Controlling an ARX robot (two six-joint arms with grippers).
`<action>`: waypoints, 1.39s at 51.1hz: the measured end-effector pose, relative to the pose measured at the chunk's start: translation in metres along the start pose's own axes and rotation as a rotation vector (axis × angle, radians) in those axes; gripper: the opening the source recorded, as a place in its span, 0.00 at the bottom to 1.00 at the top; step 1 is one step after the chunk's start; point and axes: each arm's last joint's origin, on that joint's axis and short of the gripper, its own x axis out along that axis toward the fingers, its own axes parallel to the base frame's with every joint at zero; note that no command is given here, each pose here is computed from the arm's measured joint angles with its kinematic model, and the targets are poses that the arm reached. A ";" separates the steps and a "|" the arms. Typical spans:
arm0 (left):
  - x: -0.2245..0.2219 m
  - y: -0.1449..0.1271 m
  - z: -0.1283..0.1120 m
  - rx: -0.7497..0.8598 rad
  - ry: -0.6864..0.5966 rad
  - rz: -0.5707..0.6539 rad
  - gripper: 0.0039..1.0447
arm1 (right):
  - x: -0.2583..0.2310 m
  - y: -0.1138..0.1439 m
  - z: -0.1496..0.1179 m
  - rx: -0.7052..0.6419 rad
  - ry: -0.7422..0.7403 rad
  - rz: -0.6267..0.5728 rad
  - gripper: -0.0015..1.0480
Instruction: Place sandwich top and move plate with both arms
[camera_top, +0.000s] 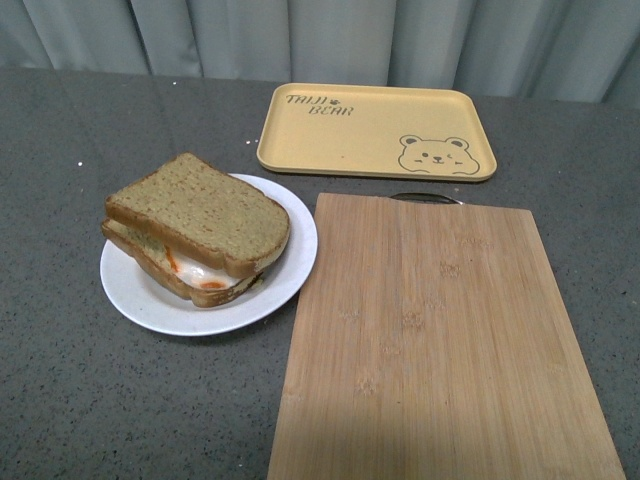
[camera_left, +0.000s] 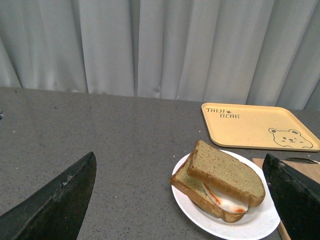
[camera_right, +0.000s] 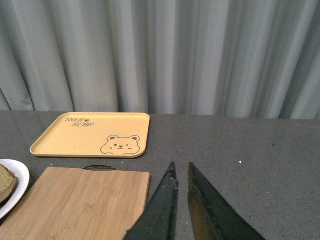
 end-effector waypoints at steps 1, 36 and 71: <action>0.000 0.000 0.000 0.000 0.000 0.000 0.94 | 0.000 0.000 0.000 0.000 -0.001 0.000 0.15; 0.062 -0.018 -0.017 -0.384 0.509 -0.015 0.94 | 0.000 0.000 0.000 0.000 -0.001 0.000 0.91; 0.166 -0.043 -0.101 -0.866 0.859 0.202 0.94 | 0.000 0.000 0.000 0.000 -0.001 0.000 0.91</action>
